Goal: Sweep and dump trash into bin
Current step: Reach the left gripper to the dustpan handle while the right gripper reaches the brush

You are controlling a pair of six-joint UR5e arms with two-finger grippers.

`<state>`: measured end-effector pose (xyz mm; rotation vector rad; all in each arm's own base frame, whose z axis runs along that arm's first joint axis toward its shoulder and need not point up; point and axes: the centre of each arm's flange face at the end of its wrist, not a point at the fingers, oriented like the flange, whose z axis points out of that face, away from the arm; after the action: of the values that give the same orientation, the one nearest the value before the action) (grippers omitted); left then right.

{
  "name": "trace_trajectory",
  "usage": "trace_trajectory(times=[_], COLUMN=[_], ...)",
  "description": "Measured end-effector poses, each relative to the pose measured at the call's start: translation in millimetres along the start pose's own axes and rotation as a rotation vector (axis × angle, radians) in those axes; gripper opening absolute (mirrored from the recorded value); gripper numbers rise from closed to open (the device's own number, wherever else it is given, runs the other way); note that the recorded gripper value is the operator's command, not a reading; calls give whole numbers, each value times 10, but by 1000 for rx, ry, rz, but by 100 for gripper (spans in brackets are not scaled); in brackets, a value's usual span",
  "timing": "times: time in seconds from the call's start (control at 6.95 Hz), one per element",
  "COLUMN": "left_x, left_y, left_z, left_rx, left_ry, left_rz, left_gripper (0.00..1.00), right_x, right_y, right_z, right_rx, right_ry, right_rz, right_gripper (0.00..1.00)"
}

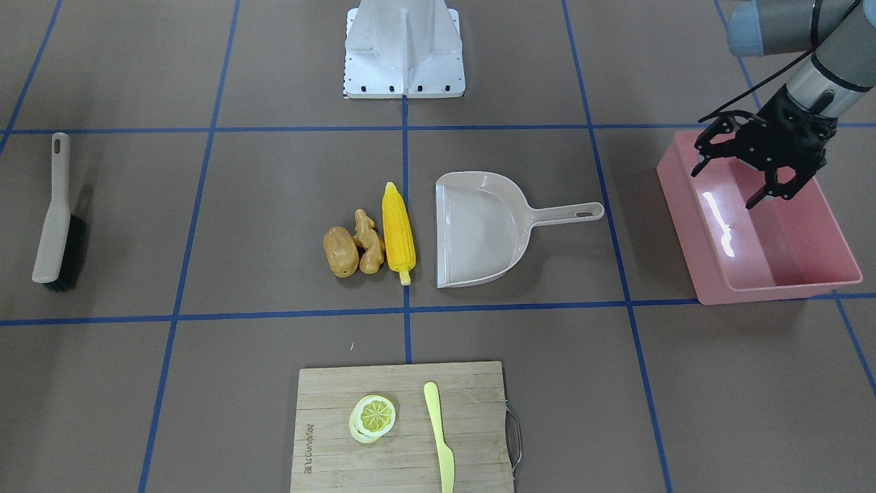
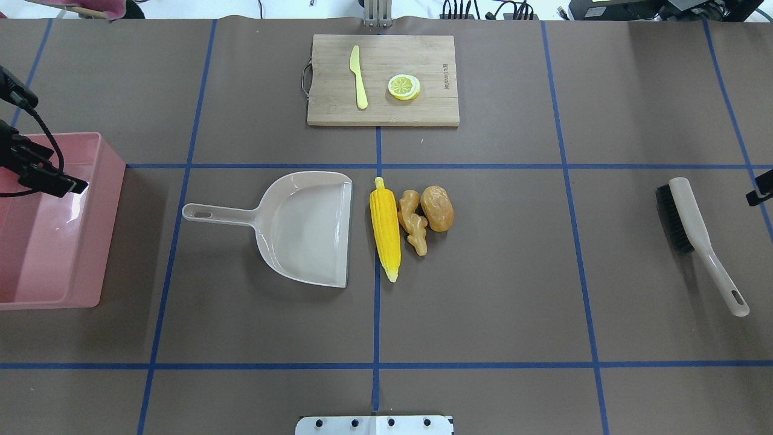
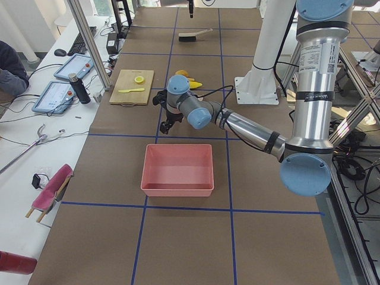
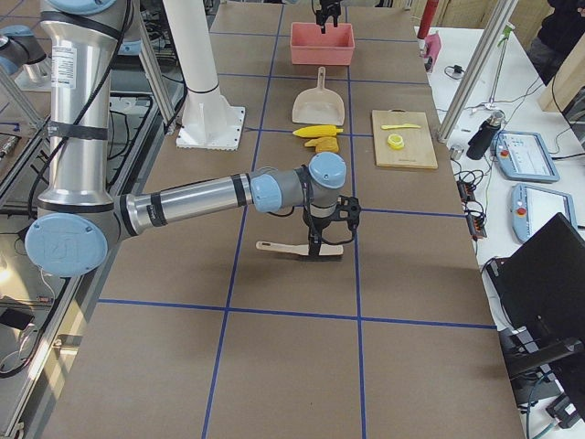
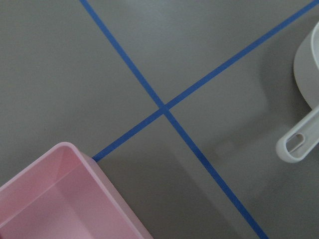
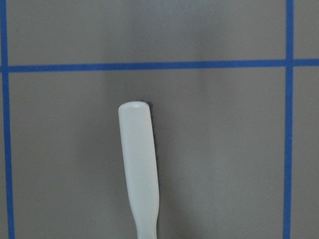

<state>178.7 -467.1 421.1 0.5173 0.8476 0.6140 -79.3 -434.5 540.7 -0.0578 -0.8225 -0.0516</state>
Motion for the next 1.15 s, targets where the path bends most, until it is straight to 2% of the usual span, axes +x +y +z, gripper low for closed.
trace_trajectory(times=[0.14,0.29,0.43,0.72,1.01,1.15], left_x=[46,66,35,2,-15,15], left_y=[-27,-46,-35,-24,-49,-71], left_z=[62,132,144,137,82,60], left_rx=[-22,-70,-122,-155,-154,-133], left_ry=[-4,3,11,10,-53,-79], left_rz=[137,324,467,510,482,496], left_gripper=[98,98,98,98,98,98], right_x=[-28,-58,-124,-254,-210,-164], right_y=[227,397,505,595,593,567], right_z=[123,208,322,530,709,800], right_rx=[-22,-41,-67,-111,-139,-150], right_ry=[-4,-8,-7,3,18,23], right_rz=[-25,-32,-27,-14,-2,4], right_gripper=[100,100,100,100,100,100])
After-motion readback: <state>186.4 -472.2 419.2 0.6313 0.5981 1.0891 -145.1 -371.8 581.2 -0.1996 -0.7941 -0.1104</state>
